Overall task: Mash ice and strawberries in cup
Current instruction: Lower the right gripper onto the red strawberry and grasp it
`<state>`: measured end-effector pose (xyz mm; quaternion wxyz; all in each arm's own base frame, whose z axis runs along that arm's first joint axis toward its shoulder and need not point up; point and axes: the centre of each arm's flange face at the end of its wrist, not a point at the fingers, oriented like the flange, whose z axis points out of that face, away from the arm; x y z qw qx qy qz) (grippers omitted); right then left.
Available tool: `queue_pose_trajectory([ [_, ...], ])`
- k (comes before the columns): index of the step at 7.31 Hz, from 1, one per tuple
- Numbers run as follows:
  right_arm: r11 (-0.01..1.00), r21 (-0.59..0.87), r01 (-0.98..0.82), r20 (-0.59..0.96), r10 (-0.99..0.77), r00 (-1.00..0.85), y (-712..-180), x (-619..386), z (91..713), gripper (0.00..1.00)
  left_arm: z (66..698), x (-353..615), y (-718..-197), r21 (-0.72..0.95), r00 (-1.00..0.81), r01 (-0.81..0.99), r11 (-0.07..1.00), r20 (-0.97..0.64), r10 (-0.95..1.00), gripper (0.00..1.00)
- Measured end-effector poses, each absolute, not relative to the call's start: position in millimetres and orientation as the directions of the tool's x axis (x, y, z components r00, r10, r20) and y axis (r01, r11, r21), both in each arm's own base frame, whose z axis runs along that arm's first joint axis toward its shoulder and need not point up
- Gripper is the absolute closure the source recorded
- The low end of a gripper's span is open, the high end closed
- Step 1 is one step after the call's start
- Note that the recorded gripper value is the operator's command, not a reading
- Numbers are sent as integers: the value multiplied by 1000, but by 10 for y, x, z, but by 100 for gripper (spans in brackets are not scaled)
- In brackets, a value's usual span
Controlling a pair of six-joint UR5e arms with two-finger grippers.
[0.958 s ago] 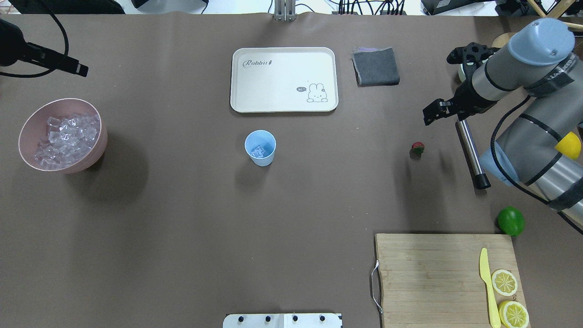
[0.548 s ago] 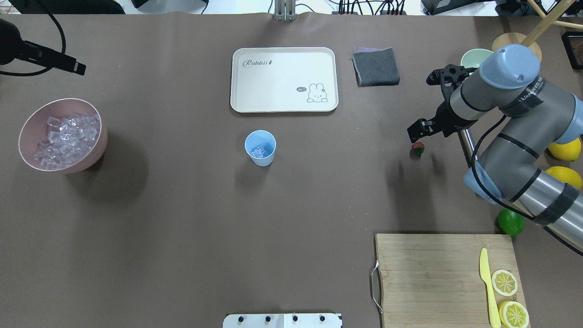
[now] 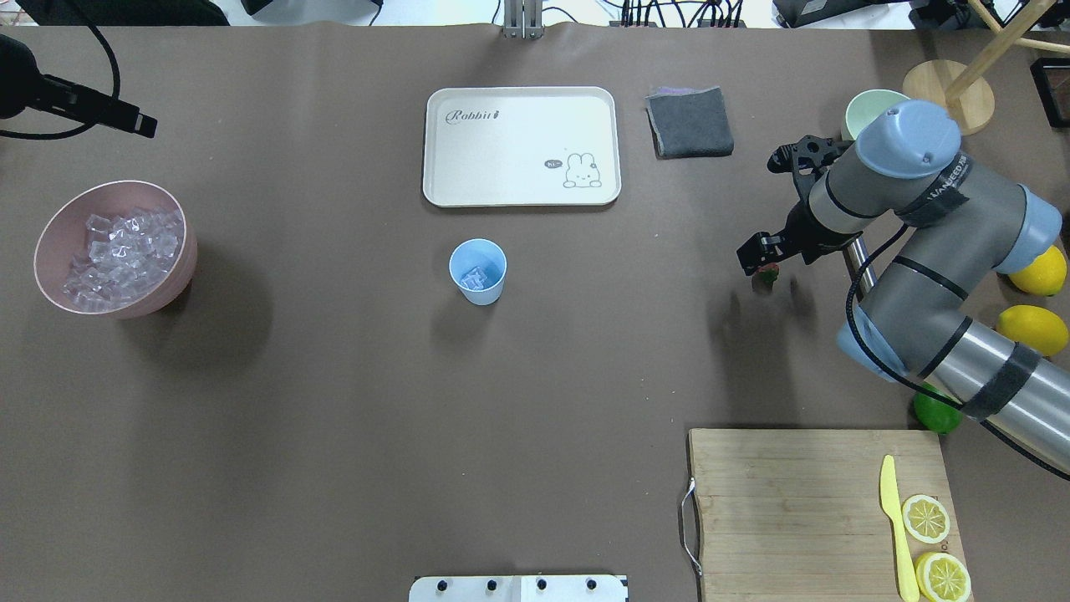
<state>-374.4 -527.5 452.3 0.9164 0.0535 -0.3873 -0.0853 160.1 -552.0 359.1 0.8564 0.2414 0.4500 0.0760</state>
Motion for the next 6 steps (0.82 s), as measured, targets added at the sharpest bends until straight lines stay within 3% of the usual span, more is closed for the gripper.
queue_pose_trajectory([
  [1,979,164,118,700,-199,686,-5267,-3760,4528,28,3591,1601,-5520,482,583,87,872,-734,347,2],
  [6,979,166,121,698,-203,686,-5253,-3790,4527,32,3602,1611,-5522,480,584,85,873,-734,347,2],
])
